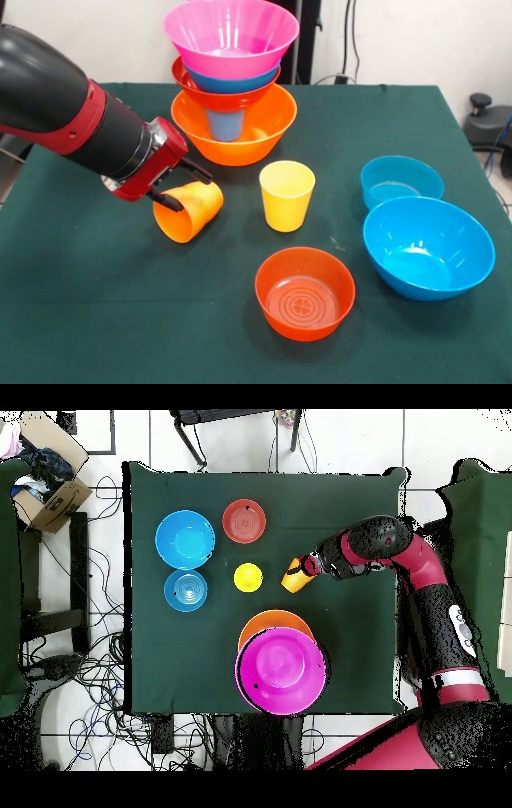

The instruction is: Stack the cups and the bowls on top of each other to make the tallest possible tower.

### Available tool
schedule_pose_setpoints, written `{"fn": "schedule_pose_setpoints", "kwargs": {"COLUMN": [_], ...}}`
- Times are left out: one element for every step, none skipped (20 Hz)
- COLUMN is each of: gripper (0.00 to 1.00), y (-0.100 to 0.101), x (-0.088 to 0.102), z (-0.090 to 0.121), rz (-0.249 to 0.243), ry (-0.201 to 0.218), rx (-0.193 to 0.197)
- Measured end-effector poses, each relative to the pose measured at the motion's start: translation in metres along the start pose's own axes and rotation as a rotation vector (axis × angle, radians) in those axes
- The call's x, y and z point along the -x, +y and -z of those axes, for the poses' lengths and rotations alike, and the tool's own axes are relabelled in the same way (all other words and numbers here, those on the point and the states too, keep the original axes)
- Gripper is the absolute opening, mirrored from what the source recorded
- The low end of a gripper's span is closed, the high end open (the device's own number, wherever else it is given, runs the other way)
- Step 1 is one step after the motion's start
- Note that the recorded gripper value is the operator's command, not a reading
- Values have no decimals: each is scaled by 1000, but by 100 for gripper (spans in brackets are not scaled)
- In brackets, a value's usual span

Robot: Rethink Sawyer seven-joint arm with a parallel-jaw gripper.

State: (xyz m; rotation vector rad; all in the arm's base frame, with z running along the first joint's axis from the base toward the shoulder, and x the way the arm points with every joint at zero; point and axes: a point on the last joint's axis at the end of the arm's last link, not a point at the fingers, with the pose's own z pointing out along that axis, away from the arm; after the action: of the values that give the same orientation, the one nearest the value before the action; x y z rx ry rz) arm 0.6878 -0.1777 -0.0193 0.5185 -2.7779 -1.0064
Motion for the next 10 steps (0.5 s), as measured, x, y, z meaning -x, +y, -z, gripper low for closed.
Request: {"fn": "schedule_pose_setpoints", "kwargs": {"gripper": [100, 100, 100, 100, 100, 100, 100, 100, 100, 100], "y": [0, 0, 0, 0, 0, 0, 0, 0, -1, -1], "x": [0, 0, 0, 0, 0, 0, 0, -1, -1, -1], "z": [0, 0, 0, 0, 0, -1, -1, -1, -1, -2], "rz": [0, 0, 0, 0, 0, 1, 1, 1, 1, 1], "ry": [1, 1, 1, 1, 1, 2, 2, 3, 4, 4], "rx": [-1, -1, -1, -1, -2, -2, -3, -3, -3, -3]}}
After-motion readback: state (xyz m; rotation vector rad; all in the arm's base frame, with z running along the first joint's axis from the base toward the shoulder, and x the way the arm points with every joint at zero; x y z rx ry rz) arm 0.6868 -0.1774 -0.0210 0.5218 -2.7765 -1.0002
